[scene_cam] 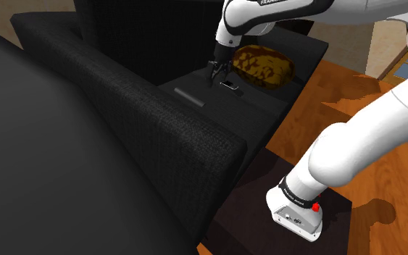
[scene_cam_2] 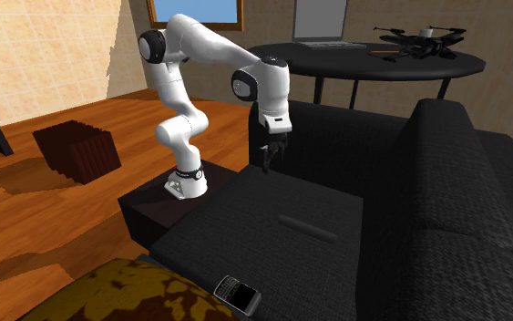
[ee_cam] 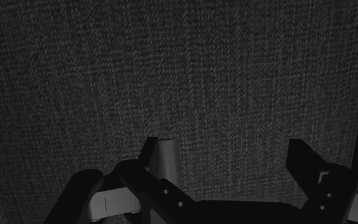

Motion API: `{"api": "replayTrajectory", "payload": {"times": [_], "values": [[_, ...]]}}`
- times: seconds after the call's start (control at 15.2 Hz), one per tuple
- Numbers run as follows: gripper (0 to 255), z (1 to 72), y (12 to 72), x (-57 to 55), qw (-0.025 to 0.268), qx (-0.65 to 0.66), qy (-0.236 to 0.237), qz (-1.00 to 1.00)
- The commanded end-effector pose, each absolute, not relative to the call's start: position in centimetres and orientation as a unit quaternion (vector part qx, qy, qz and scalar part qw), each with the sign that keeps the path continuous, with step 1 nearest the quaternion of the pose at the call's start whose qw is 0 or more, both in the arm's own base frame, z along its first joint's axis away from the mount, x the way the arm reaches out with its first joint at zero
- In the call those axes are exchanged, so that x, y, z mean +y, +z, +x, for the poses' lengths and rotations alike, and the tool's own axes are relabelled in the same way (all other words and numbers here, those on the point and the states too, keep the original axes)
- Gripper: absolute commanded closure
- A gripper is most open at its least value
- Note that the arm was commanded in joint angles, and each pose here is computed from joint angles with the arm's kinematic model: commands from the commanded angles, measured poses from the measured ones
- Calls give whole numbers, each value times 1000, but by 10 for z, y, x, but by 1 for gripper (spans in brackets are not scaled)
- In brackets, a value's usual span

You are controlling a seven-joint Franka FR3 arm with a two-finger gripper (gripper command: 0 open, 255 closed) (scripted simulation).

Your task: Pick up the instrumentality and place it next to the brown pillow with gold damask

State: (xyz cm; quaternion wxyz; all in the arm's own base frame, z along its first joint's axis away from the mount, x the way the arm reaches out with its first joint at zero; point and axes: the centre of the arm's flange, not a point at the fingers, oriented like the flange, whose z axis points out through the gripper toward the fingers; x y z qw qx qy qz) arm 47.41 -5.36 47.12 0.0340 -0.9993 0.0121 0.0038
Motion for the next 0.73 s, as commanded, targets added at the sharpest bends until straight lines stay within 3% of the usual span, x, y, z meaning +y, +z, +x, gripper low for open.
{"api": "replayTrajectory", "payload": {"times": [0.0,0.66], "values": [[0,493,455,-61,34,13,3,-999],[0,589,373,-98,36,16,-1,-999]]}}
